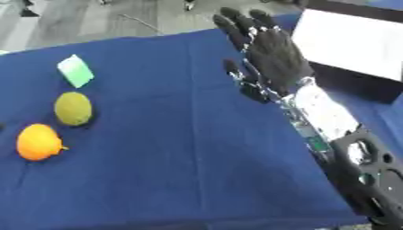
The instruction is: Pick up the objects with one hand, pass them to the other hand, and then place them into the box on the other side of the table.
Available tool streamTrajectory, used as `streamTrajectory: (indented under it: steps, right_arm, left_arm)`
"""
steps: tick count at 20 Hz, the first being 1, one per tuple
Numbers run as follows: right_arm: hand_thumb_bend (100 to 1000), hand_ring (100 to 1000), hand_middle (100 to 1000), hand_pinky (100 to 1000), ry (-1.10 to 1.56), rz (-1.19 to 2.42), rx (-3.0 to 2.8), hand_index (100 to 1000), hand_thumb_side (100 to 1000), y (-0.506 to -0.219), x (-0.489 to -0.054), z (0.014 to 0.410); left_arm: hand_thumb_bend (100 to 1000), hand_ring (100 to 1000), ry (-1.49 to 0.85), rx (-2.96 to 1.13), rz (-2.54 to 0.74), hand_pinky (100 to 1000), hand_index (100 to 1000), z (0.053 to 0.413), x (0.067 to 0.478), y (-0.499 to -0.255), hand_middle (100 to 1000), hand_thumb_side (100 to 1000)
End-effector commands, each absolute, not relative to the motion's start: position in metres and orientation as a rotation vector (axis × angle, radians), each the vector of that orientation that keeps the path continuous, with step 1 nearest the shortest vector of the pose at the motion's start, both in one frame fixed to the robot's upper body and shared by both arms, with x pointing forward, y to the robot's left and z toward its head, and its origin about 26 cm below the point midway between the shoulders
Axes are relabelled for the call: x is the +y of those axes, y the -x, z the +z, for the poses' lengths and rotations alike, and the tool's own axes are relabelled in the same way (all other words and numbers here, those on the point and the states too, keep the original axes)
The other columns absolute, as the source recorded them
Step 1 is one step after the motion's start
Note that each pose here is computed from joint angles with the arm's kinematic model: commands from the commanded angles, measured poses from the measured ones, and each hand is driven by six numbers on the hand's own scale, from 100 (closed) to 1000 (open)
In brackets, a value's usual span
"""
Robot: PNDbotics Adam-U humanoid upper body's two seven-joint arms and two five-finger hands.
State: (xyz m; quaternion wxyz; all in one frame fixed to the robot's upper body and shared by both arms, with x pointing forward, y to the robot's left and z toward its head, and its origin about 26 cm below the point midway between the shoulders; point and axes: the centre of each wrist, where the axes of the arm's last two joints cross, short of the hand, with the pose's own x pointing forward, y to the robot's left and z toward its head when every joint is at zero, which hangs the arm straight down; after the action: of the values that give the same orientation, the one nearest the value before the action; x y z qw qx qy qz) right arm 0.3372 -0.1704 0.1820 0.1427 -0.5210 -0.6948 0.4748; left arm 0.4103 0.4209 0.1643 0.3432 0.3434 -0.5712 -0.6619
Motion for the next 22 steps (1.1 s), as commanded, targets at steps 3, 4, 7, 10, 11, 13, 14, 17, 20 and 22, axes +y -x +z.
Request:
streamTrajectory:
  steps: [3,4,7,10,11,13,14,17,20,22]
  right_arm:
    - [139,689,926,886,1.515,1.353,-2.033,1000,100,-0.337,-0.17,0.19]
    - [138,689,926,885,1.516,1.351,-2.034,1000,100,-0.337,-0.17,0.19]
    - [130,689,925,885,1.518,1.347,-2.033,1000,100,-0.337,-0.17,0.19]
    - [124,689,922,885,1.521,1.343,-2.029,1000,100,-0.337,-0.171,0.19]
    - [119,688,922,885,1.521,1.342,-2.029,1000,100,-0.337,-0.171,0.19]
    - [105,690,922,884,1.522,1.339,-2.027,1000,100,-0.337,-0.172,0.19]
    - [102,689,921,884,1.522,1.337,-2.027,1000,100,-0.337,-0.172,0.19]
    - [100,690,921,884,1.522,1.334,-2.029,1000,100,-0.338,-0.171,0.191]
    - [100,689,921,884,1.52,1.331,-2.031,1000,100,-0.338,-0.171,0.191]
    - [100,690,921,884,1.518,1.331,-2.032,1000,100,-0.338,-0.171,0.192]
  left_arm:
    - [725,834,-0.875,-1.281,-2.031,836,961,0.137,0.431,-0.416,896,680]
    - [712,830,-0.884,-1.275,-2.038,833,957,0.127,0.432,-0.416,890,656]
    - [657,795,-0.943,-1.339,-2.012,806,919,0.108,0.436,-0.414,846,511]
    - [590,780,-1.046,-1.537,-1.888,790,900,0.099,0.442,-0.411,822,448]
    - [580,767,-1.073,-1.583,-1.857,782,895,0.097,0.444,-0.41,811,414]
    - [566,748,-1.138,-1.713,-1.746,768,881,0.095,0.447,-0.408,792,377]
    - [557,739,-1.159,-1.754,-1.708,761,873,0.093,0.448,-0.408,782,371]
    - [523,743,-1.169,-1.752,-1.715,763,878,0.084,0.45,-0.405,783,408]
    - [508,726,-1.145,-1.702,-1.775,753,861,0.074,0.448,-0.405,764,405]
    - [460,688,-1.134,-1.714,-1.766,741,833,0.068,0.446,-0.404,730,377]
